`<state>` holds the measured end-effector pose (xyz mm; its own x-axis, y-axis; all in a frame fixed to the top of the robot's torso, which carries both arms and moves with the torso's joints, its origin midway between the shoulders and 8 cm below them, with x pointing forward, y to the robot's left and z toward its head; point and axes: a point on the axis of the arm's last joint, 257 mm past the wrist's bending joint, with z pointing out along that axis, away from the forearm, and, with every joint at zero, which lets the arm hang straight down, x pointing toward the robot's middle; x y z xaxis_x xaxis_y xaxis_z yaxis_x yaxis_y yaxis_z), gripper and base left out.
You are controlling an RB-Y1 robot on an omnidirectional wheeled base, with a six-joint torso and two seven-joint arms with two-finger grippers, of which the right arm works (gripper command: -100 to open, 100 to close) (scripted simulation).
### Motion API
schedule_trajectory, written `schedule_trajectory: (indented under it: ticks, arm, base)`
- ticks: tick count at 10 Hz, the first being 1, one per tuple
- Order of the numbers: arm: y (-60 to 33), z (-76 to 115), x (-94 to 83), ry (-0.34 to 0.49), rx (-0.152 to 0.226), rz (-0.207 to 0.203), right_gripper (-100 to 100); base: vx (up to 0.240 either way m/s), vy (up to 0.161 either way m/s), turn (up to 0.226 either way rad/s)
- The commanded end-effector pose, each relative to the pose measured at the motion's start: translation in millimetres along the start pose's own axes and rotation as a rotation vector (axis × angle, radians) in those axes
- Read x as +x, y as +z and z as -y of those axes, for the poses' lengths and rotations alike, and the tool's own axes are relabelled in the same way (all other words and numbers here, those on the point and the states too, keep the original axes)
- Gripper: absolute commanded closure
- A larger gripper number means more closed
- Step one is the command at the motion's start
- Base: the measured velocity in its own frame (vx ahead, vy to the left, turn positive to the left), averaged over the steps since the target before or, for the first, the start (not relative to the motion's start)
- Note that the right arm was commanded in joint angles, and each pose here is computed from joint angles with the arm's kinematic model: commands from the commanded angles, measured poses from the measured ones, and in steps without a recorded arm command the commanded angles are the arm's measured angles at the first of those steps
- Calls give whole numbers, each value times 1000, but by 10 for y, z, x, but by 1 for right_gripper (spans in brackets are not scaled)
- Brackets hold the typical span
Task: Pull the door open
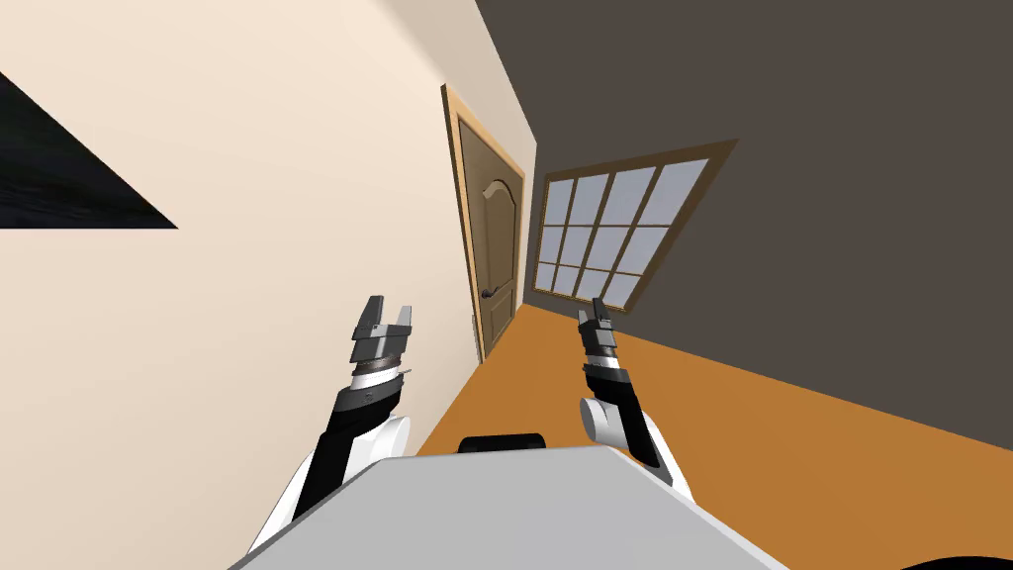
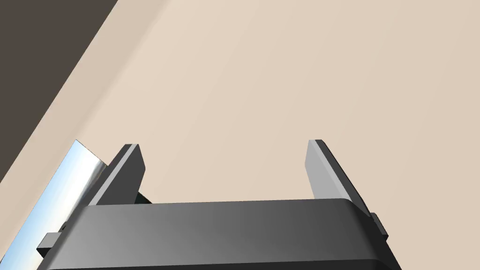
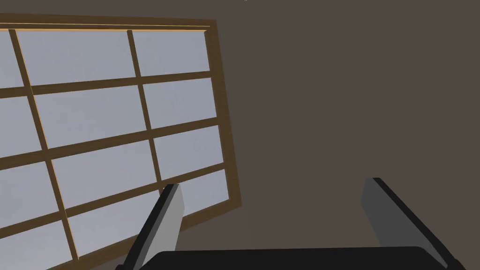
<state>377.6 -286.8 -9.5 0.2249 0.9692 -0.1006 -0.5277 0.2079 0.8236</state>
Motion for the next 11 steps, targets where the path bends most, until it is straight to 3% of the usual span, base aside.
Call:
schedule_trajectory:
  ticks: [1, 11]
  arm:
    - [0, 87, 35, 4, 9, -11, -100]
    - [-18, 829, 306, 40, 90, -93, -100]
  base:
    - [11, -10, 205]
    - [74, -61, 188]
